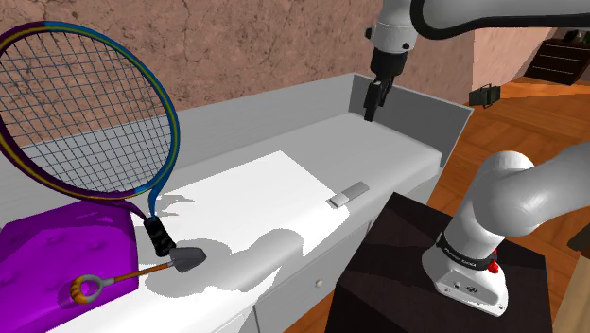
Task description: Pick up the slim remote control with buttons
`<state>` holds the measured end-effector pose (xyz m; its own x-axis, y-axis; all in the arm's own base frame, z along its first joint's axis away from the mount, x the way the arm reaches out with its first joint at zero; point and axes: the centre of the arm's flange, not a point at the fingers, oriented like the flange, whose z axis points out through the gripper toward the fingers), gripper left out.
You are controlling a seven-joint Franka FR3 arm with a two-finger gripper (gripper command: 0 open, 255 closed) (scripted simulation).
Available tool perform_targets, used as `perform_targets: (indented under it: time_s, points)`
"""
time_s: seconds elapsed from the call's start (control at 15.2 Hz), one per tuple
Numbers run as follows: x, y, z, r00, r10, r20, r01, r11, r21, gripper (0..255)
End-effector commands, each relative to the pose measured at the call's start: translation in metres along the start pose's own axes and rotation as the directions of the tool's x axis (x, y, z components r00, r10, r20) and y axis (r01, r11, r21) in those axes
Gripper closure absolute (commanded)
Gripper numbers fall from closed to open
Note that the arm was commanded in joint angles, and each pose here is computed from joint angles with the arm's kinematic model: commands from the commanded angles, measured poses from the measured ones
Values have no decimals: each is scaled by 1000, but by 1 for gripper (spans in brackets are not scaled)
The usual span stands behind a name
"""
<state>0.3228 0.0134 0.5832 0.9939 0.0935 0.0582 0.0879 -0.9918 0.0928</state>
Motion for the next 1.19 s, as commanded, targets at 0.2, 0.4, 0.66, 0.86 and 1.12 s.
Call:
perform_targets:
  time_s: [0.2,0.4,0.66,0.86,1.12]
  points:
    - [-2,16,37,997,-83,1,83,996,11,0]
    - [-3,32,74,986,-166,1,166,986,22,0]
    - [-2,52,124,961,-275,0,275,961,36,0]
    - [0,66,161,935,-354,-3,354,934,47,0]
    - [4,85,211,890,-456,-7,455,888,61,0]
